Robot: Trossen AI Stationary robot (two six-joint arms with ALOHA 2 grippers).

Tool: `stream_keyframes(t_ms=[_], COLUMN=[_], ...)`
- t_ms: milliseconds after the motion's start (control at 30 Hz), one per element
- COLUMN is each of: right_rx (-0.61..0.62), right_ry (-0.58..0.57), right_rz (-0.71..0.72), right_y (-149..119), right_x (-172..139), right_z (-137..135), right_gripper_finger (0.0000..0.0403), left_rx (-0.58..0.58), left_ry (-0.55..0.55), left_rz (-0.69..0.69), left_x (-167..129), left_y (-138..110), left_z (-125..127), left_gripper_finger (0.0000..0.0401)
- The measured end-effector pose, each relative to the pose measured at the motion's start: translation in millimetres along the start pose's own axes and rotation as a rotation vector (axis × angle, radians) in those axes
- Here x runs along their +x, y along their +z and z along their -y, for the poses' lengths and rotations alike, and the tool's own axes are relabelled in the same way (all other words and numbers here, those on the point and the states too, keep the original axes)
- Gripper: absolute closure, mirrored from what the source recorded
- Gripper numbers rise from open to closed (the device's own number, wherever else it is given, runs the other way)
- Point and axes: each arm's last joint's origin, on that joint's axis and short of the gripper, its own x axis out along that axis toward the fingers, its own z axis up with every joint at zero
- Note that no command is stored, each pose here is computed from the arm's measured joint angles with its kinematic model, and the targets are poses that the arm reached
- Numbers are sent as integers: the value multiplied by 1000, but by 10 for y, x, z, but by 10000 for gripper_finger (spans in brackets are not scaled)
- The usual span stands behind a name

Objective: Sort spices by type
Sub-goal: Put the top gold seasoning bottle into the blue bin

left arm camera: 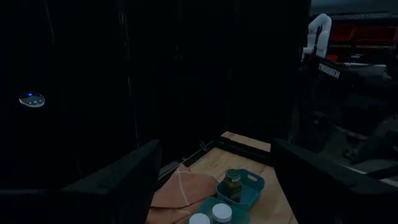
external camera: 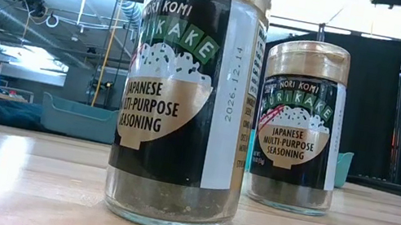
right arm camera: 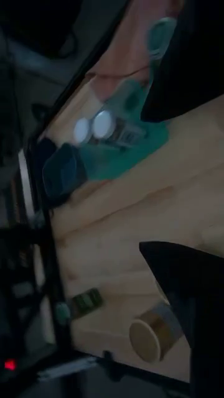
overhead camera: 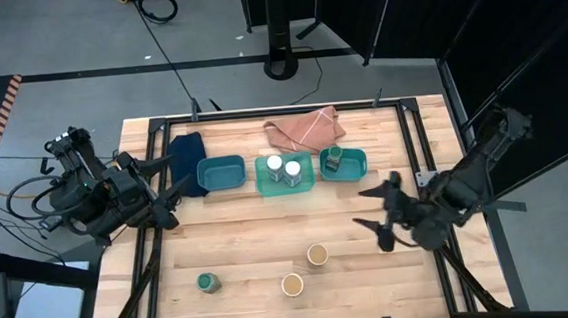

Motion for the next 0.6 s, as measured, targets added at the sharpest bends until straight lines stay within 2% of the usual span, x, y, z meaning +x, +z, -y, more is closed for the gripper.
stream_keyframes(t_ms=[100,233,400,500,600], right_rx=[139,200,107,31,24], right_ry=[-12,16,-5,-35,-52], right_rz=[43,62,46,44,51], right_y=[-261,-527,-757,-776,-757], right_x=[18,183,390,466,528], right_z=[69,51,72,82,86], right_gripper_finger=[70,66,64,66,66], left_rx=[1,1,8,8,9], left_ry=[1,19,50,52,52], left_rz=[0,2,4,4,4], left_x=[1,26,68,71,71], left_y=[-1,0,-3,-3,-3], left_z=[1,-5,-13,-15,-14], left_gripper_finger=[93,93,93,93,93])
